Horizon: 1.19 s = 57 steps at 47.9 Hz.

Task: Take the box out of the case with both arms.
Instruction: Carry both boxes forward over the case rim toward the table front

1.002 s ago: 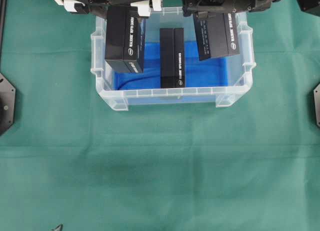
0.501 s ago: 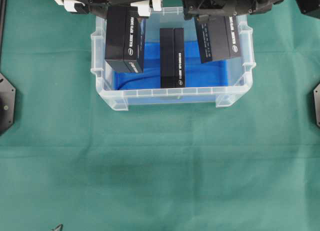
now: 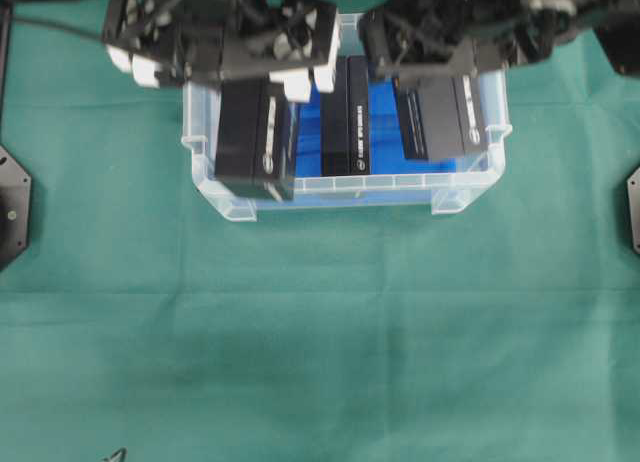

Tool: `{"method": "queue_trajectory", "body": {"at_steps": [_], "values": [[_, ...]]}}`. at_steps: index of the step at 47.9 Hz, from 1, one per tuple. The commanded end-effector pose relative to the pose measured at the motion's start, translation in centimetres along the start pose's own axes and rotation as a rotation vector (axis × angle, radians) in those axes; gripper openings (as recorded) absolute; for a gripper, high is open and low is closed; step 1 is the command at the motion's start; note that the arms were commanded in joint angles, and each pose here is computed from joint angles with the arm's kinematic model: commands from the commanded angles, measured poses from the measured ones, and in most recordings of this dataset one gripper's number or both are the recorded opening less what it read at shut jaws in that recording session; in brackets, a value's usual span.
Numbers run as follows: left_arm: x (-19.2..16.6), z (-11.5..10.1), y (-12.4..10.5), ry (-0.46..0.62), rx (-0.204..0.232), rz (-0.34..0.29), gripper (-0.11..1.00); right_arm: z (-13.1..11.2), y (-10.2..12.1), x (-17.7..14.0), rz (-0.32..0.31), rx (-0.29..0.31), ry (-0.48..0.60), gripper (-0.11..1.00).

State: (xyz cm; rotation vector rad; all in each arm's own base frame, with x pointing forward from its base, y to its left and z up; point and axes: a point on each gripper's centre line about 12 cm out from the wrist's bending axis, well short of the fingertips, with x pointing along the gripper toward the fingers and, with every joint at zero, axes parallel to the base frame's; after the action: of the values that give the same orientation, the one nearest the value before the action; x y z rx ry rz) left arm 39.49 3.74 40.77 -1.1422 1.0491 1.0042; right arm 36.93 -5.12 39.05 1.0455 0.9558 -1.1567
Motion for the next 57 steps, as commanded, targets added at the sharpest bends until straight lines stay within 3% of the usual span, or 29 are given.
{"method": "queue_trajectory", "body": {"at_steps": [1, 9, 19, 41, 57], "values": [[-2.7, -1.4, 0.4, -0.012, -0.016, -0.066, 0.64, -0.8, -0.6, -2.6, 0.055, -0.015, -0.006, 0.67], [-2.7, -4.3, -0.1, 0.009, -0.061, -0.07, 0.64, -3.2, -0.5, -3.2, 0.046, -0.053, 0.01, 0.67], [-2.8, -7.4, -0.5, 0.025, -0.062, -0.07, 0.64, -7.1, -0.2, -4.1, 0.068, -0.052, 0.031, 0.67], [-3.0, -13.3, -0.2, 0.057, -0.045, -0.055, 0.64, -13.6, -1.0, -5.6, 0.064, 0.05, 0.059, 0.67], [-3.0, -15.3, 0.0, 0.07, -0.049, -0.053, 0.64, -16.2, -1.0, -6.4, 0.073, 0.075, 0.075, 0.67]]}}
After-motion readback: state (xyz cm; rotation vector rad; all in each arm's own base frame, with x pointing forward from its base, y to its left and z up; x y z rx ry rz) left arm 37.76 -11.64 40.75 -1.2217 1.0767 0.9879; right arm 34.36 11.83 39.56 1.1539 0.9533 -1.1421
